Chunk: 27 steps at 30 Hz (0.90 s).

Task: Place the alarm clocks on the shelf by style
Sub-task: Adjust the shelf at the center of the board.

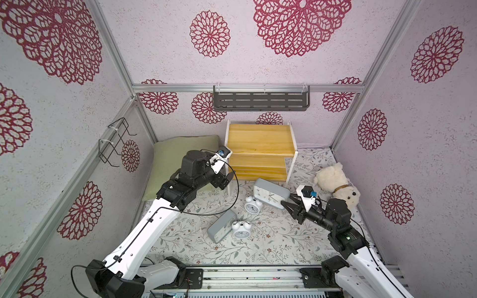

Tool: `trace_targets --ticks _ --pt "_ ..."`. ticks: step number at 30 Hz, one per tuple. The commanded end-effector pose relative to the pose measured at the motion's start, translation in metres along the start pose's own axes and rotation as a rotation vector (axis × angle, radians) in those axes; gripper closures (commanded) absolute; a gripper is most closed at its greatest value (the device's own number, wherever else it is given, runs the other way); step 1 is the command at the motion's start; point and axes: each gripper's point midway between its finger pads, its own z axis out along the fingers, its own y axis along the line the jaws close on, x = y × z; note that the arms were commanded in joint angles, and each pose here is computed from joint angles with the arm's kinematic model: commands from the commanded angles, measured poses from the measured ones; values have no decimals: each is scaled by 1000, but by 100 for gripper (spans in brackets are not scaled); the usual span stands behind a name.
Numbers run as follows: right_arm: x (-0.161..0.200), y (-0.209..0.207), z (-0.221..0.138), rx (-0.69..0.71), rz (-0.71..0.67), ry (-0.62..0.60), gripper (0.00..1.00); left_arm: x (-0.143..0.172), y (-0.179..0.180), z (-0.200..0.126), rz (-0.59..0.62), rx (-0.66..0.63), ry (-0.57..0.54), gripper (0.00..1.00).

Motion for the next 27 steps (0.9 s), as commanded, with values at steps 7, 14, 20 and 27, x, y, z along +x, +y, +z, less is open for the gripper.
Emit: trace_targets --ticks 7,14,20,27 --pt "-3 -33 -35 275 146 -12 74 9 30 2 -156 -162 -61 3" --pt "-6 -40 -54 364 184 32 74 22 34 18 -198 -166 -50 4" --pt "-24 -44 -69 418 186 15 73 26 34 34 -246 -130 -58 9" --pt "-43 -54 -83 503 159 41 73 31 33 48 -273 -113 -51 12"
